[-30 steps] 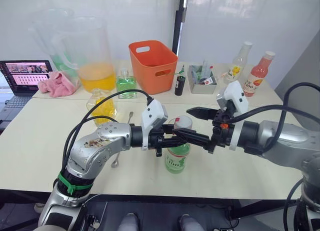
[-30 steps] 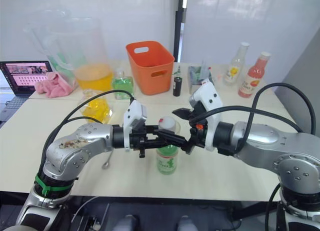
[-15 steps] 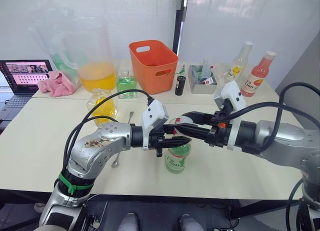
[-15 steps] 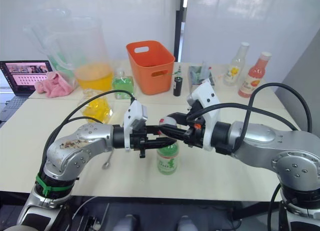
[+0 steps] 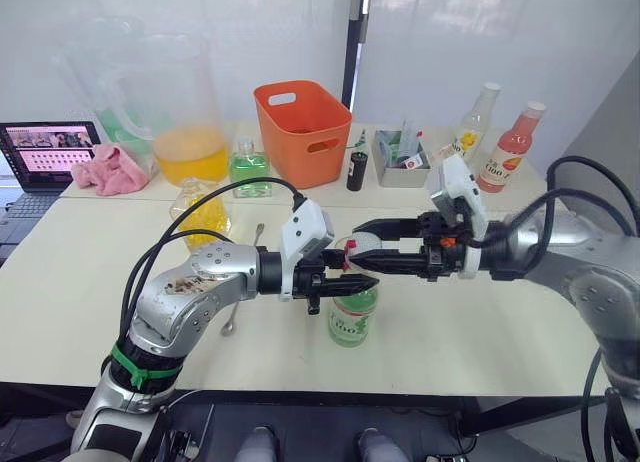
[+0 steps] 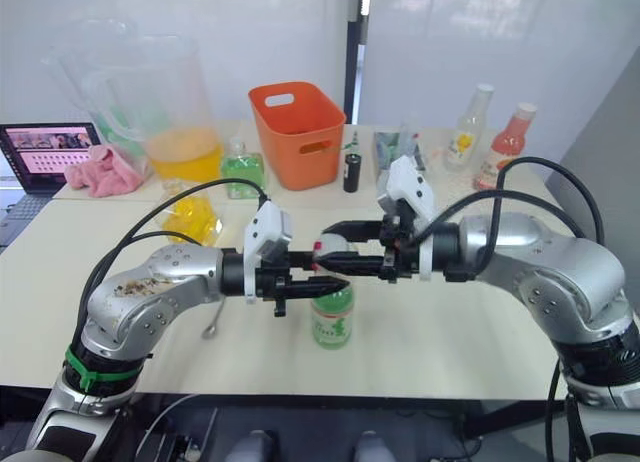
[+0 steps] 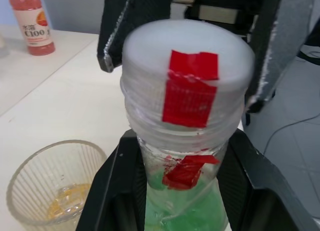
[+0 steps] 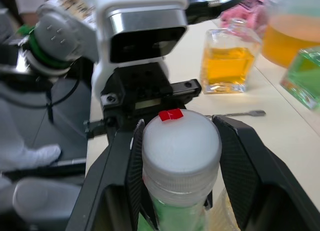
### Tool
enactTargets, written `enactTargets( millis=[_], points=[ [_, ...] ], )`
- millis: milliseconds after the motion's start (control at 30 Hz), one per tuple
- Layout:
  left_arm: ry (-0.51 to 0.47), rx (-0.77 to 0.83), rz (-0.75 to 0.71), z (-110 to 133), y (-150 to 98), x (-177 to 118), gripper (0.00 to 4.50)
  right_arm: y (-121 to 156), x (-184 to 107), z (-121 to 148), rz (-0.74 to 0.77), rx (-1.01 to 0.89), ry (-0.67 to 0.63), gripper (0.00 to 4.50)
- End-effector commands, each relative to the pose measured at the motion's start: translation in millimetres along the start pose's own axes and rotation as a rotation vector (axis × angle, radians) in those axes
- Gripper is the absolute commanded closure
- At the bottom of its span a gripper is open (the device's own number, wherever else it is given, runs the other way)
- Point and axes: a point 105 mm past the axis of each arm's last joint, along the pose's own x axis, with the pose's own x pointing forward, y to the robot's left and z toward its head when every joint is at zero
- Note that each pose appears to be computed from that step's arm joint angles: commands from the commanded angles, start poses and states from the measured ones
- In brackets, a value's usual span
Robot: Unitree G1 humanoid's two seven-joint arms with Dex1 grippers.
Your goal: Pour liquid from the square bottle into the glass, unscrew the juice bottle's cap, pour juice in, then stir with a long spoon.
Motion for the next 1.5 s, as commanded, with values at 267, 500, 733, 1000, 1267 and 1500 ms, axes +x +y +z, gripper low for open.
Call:
enactTargets(
  millis=[267, 500, 733, 1000, 1267, 1500],
  points=[
    [0.045, -0.016, -0.017, -8.9, -5.2, 0.6, 3.08, -19.1, -0.8, -15.9, 0.225, -0.094, 0.05, 2.9],
    [0.041, -0.023, -0.007, -8.8, -6.3, 0.3, 3.08, -20.8, -15.8, 17.9, 0.214, -0.113, -0.041, 2.9],
    [0.048, -0.013, -0.01, -10.9, -7.3, 0.6, 3.08, -34.5, -55.8, 52.7, 0.007, -0.077, -0.158, 2.9],
    [0.064, -0.004, -0.032, -16.1, -9.1, -2.2, 3.08, -76.0, -129.4, 17.0, -0.556, 0.038, -0.12, 2.9],
    [0.052, 0.028, -0.042, -15.9, -10.5, -12.9, 3.08, -72.7, -201.5, -65.8, -1.024, 0.182, 0.02, 2.9],
    [0.028, 0.036, -0.039, -13.5, -10.7, -22.9, 3.08, -53.9, -200.0, -148.7, -1.132, 0.28, 0.129, 2.9]
  ],
)
